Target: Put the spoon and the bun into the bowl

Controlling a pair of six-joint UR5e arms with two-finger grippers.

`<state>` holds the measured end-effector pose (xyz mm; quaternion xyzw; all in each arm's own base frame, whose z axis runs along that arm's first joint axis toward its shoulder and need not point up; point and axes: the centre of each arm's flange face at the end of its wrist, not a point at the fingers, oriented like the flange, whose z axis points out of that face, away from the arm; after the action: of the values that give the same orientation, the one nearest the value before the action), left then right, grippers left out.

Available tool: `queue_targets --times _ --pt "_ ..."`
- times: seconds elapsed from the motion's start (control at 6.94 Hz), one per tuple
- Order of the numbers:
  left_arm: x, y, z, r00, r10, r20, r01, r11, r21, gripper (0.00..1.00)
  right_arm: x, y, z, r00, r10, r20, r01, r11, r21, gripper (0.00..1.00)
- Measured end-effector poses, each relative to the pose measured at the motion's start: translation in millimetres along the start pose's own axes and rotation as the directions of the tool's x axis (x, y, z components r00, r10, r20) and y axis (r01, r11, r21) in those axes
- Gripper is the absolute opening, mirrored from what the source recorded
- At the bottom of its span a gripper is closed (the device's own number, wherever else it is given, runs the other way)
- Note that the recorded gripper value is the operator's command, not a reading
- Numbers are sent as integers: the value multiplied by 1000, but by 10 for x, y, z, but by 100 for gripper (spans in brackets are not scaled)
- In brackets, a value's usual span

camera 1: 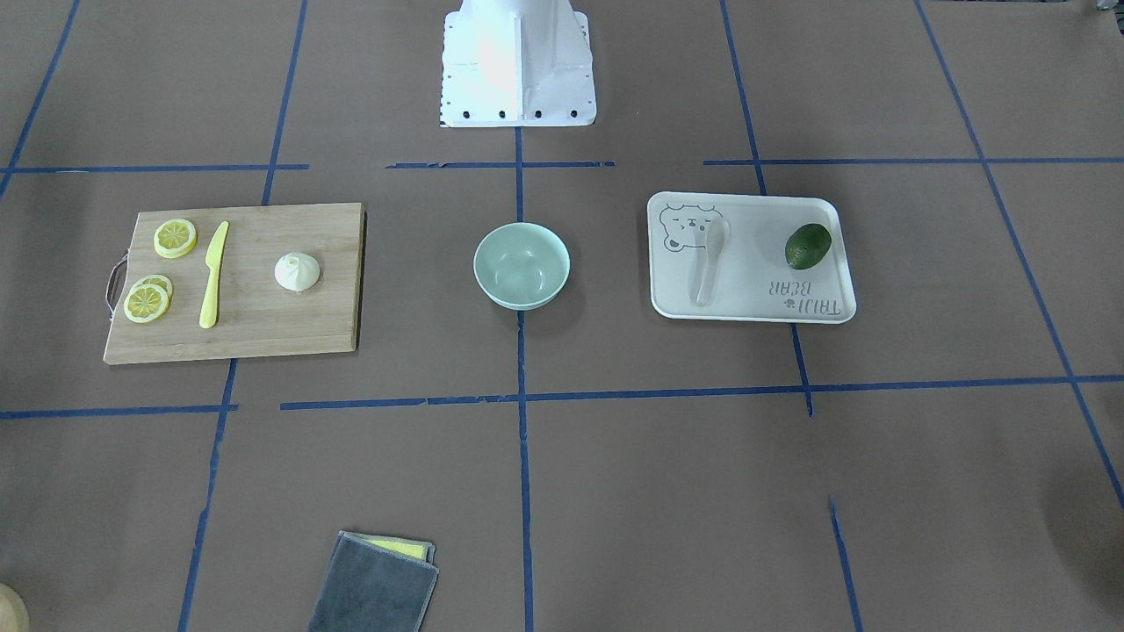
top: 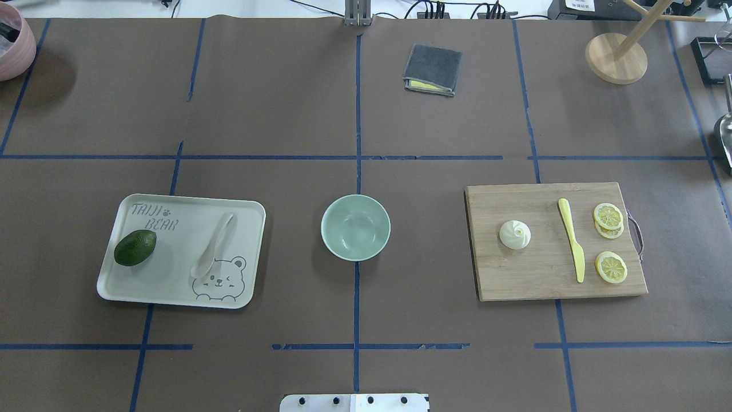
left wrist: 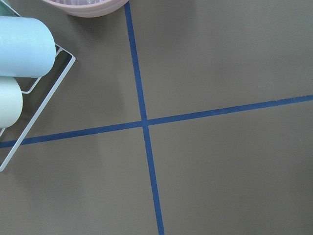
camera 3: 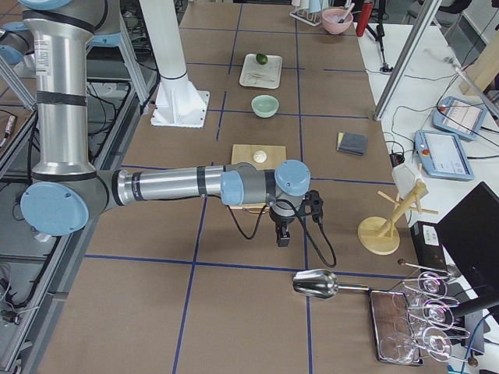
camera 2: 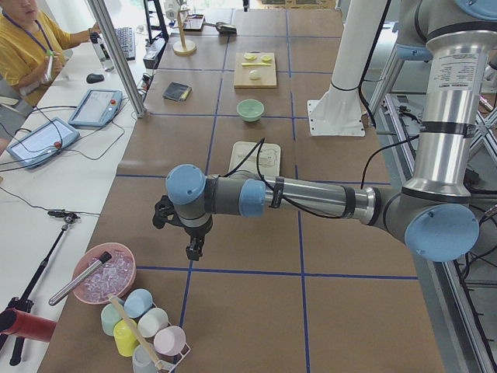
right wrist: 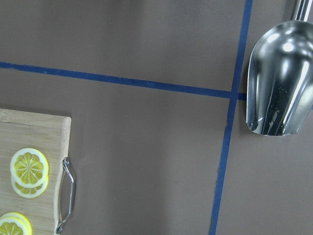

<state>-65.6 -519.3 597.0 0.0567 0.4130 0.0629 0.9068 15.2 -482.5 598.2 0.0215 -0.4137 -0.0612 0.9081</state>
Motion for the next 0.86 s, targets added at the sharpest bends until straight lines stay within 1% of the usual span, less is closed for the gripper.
queue_targets --times 0.29,0.43,0.58,0.72,0.86 --pt "107 -36 -74 999 46 13 -46 999 27 100 2 -3 0 1000 4 0 -4 1000 0 100" --pt "157 -49 -104 997 68 35 -69 997 36 100 3 -3 2 1000 6 0 -6 1000 0 100" --pt "272 -88 -99 992 105 65 -108 993 37 100 2 -3 6 1000 7 0 -7 1000 -1 100" --pt "489 -192 -10 982 166 94 -169 985 32 100 0 -6 6 1000 7 0 -7 1000 -1 100" --pt "690 -286 89 970 219 103 -224 974 38 100 -3 -9 4 1000 4 0 -4 1000 -1 100"
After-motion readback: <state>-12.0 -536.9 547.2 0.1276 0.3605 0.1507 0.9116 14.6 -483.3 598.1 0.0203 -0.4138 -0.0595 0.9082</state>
